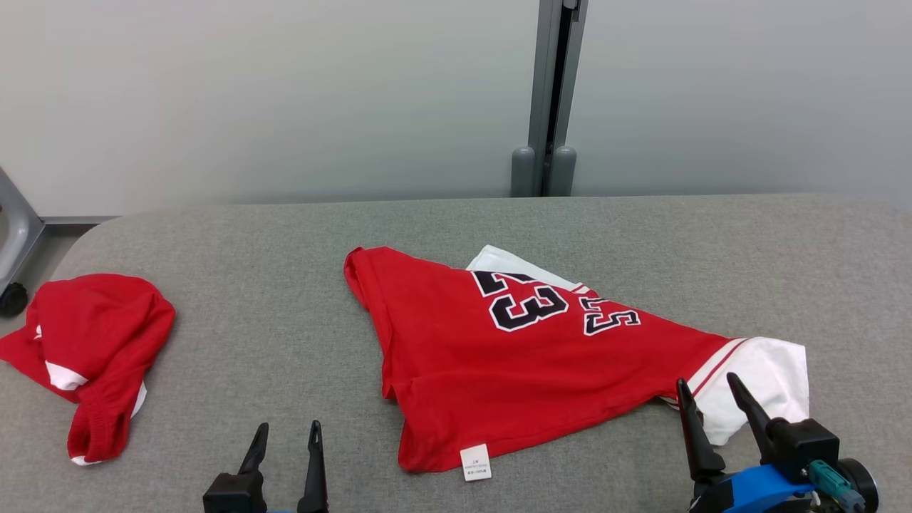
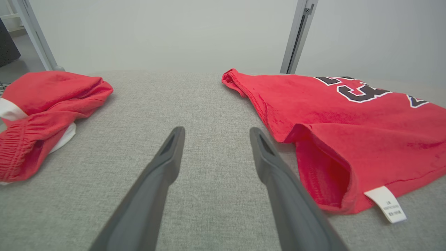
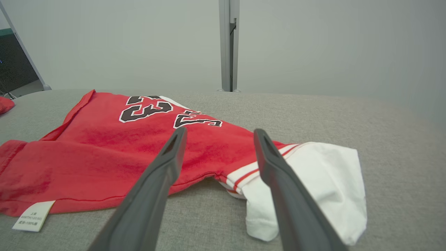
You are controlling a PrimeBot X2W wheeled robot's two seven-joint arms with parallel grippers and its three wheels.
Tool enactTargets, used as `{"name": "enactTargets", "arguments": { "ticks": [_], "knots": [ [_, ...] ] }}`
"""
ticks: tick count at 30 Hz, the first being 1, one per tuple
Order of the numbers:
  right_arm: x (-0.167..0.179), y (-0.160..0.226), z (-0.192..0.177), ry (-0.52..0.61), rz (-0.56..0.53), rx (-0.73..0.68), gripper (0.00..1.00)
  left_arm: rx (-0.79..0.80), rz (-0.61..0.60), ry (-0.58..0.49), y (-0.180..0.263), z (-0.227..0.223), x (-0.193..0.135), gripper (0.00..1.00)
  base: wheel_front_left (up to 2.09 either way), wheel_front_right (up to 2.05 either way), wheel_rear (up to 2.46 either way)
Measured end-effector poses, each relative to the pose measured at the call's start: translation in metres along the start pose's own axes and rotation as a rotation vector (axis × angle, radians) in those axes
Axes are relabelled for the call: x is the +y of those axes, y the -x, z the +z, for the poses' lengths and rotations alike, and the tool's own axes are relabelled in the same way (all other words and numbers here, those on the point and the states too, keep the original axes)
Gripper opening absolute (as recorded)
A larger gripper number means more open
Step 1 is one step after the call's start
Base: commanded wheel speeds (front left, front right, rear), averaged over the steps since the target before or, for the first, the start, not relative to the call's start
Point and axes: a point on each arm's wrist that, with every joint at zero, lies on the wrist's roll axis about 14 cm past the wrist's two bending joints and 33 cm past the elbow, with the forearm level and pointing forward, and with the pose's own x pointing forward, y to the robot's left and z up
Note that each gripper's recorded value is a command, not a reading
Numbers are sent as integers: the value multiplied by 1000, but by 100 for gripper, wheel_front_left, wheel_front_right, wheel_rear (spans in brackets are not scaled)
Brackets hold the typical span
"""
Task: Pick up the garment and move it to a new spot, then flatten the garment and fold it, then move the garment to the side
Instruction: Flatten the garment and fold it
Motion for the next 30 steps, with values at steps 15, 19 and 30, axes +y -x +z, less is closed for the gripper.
{"name": "enactTargets", "arguments": {
  "ticks": [15, 19, 30],
  "knots": [
    [-2, 2, -12, -31, -13, 34, 100, 52, -207, 60, 1, -14, -53, 100, 0, 0, 0],
    [-9, 4, -16, -40, -35, 45, 100, 88, -302, 88, 3, -22, -80, 100, 0, 0, 0],
    [-20, -1, -21, -36, -66, 60, 100, 188, -371, 103, -7, -46, -100, 100, 0, 0, 0]
  ]
}}
